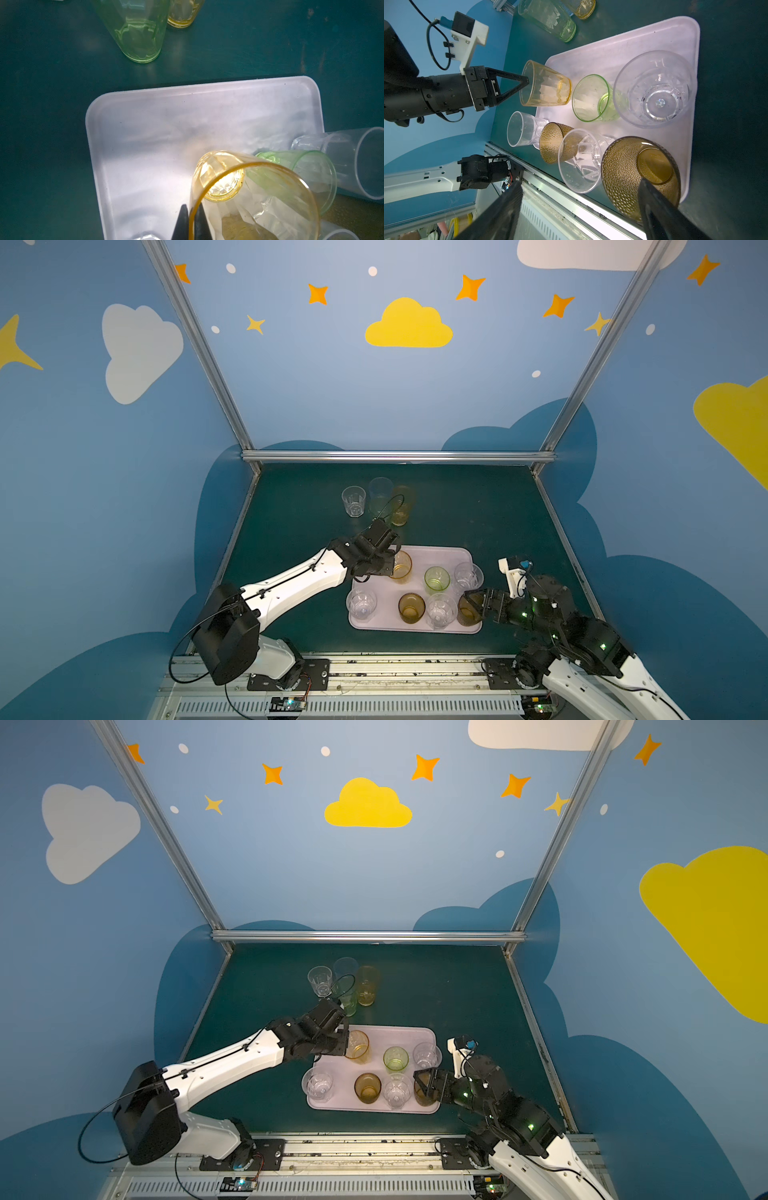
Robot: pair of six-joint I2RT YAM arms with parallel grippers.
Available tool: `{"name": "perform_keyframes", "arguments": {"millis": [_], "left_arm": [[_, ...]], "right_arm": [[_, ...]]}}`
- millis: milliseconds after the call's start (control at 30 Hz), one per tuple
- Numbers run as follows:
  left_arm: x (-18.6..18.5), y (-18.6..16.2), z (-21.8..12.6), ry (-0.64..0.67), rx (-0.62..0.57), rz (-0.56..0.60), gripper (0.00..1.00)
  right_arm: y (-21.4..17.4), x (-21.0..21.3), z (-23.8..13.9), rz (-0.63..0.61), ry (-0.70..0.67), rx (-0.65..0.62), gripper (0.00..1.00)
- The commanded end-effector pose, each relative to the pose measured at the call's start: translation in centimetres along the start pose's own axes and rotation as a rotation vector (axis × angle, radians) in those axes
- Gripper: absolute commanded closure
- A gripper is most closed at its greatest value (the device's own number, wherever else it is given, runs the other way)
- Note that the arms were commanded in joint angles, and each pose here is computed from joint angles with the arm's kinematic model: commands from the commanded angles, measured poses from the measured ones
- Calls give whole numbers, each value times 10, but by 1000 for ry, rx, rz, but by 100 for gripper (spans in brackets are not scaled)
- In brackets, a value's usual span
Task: Place the glasses into the tray
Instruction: 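Carry the amber glass with the left gripper over the tray, then lower the amber glass onto the tray beside the green glass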
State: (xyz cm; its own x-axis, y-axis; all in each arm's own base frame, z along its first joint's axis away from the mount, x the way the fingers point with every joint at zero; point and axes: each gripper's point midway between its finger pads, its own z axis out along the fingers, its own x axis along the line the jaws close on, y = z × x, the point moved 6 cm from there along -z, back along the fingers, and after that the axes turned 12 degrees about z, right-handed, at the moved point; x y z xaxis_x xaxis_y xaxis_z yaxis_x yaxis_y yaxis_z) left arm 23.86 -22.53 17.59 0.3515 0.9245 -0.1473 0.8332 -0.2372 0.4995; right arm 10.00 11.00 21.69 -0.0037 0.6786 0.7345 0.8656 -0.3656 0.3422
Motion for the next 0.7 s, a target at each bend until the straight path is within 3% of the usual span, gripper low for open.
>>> {"name": "perform_keyframes", "arguments": {"millis": [0,667], "left_arm": [[-6,8,1,-18,-34,-7,96],[-23,1,20,4,38,48,96]], "right_arm": [[-3,-8,1,17,-27,1,14],[-2,-11,-1,30,-32,-22,14]]}}
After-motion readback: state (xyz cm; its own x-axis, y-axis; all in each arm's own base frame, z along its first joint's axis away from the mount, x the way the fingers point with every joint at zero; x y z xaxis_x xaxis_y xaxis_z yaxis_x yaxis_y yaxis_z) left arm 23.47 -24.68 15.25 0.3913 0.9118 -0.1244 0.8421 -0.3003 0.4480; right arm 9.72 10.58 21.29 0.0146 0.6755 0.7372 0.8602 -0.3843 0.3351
